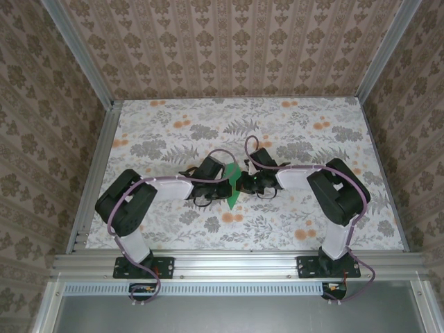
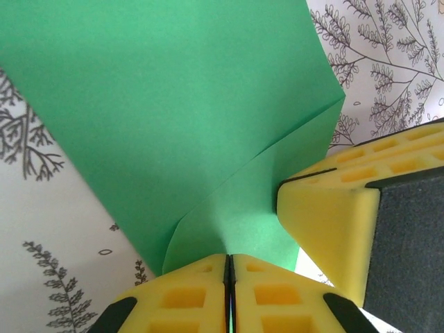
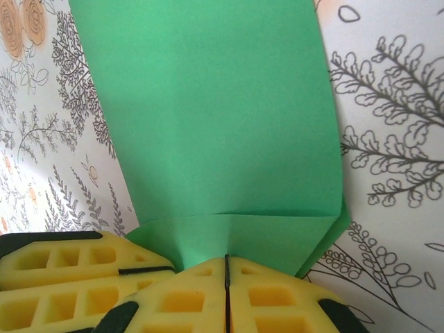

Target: Fold a paper plane with a square sheet of paper (pick it up from the middle)

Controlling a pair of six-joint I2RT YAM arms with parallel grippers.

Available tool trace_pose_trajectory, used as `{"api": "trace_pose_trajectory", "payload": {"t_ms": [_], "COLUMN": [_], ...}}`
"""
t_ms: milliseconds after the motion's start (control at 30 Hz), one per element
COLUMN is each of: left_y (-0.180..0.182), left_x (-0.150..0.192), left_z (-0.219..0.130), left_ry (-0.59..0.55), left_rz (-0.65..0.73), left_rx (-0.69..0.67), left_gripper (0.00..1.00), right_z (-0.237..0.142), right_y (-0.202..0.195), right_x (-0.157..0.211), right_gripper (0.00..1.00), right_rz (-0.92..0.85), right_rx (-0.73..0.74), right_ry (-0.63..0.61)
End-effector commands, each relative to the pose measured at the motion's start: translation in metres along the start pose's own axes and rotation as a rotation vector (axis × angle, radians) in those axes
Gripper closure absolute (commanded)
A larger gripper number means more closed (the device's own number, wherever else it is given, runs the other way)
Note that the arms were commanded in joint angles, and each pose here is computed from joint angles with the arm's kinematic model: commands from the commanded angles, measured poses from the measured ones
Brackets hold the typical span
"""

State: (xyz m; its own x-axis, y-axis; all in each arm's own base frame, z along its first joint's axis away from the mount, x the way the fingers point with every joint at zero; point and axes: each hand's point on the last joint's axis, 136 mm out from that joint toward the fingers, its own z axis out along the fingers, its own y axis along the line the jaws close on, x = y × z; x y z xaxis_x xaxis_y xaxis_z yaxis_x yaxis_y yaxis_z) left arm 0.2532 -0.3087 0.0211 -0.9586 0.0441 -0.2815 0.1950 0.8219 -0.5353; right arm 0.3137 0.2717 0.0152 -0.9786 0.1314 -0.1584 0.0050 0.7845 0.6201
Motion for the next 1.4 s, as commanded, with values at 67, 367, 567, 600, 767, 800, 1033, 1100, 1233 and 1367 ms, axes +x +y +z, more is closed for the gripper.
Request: {"api": "trace_pose_trajectory", "payload": {"t_ms": [67, 367, 567, 600, 767, 800, 1033, 1100, 1233, 1367], "left_y": [0.005, 0.013, 0.012, 0.012, 0.01, 0.01, 0.015, 0.017, 0.019, 0.022], "left_x": [-0.005, -0.001, -0.002, -0.002, -0.006, -0.008, -0.012, -0.011, -0.009, -0.008], "left_z": [-0.009, -0.003, -0.002, -0.002, -0.007, -0.009, -0.014, -0.011, -0.006, -0.004], "left_ry": [-0.027, -0.011, -0.016, -0.014, -0.036, -0.042, -0.058, -0.053, -0.036, -0.027], "left_rz": [0.022, -0.015, -0.021, -0.025, -0.049, -0.052, -0.068, -0.074, -0.078, -0.084], "left_rx": [-0.001, -0.015, -0.004, -0.003, 0.026, 0.032, 0.044, 0.044, 0.037, 0.02], "left_gripper": [0.88, 0.91, 0.91, 0.92, 0.91, 0.91, 0.9, 0.9, 0.91, 0.91], "right_z": [0.003, -0.014, 0.0, 0.002, 0.012, 0.013, 0.015, 0.015, 0.006, -0.001], "right_y": [-0.003, 0.033, 0.03, 0.028, 0.01, 0.006, -0.008, -0.001, 0.024, 0.038], "right_x": [0.001, 0.016, 0.037, 0.039, 0.047, 0.048, 0.048, 0.046, 0.045, 0.049], "right_gripper": [0.9, 0.91, 0.92, 0.92, 0.93, 0.93, 0.94, 0.94, 0.93, 0.93], "right_rz": [0.016, -0.049, -0.022, -0.014, 0.023, 0.026, 0.031, 0.021, -0.018, -0.054], "right_rx": [0.013, -0.125, -0.12, -0.114, -0.061, -0.045, 0.027, -0.002, -0.117, -0.161], "right_ry": [0.001, 0.009, 0.055, 0.059, 0.074, 0.078, 0.076, 0.076, 0.071, 0.076]}}
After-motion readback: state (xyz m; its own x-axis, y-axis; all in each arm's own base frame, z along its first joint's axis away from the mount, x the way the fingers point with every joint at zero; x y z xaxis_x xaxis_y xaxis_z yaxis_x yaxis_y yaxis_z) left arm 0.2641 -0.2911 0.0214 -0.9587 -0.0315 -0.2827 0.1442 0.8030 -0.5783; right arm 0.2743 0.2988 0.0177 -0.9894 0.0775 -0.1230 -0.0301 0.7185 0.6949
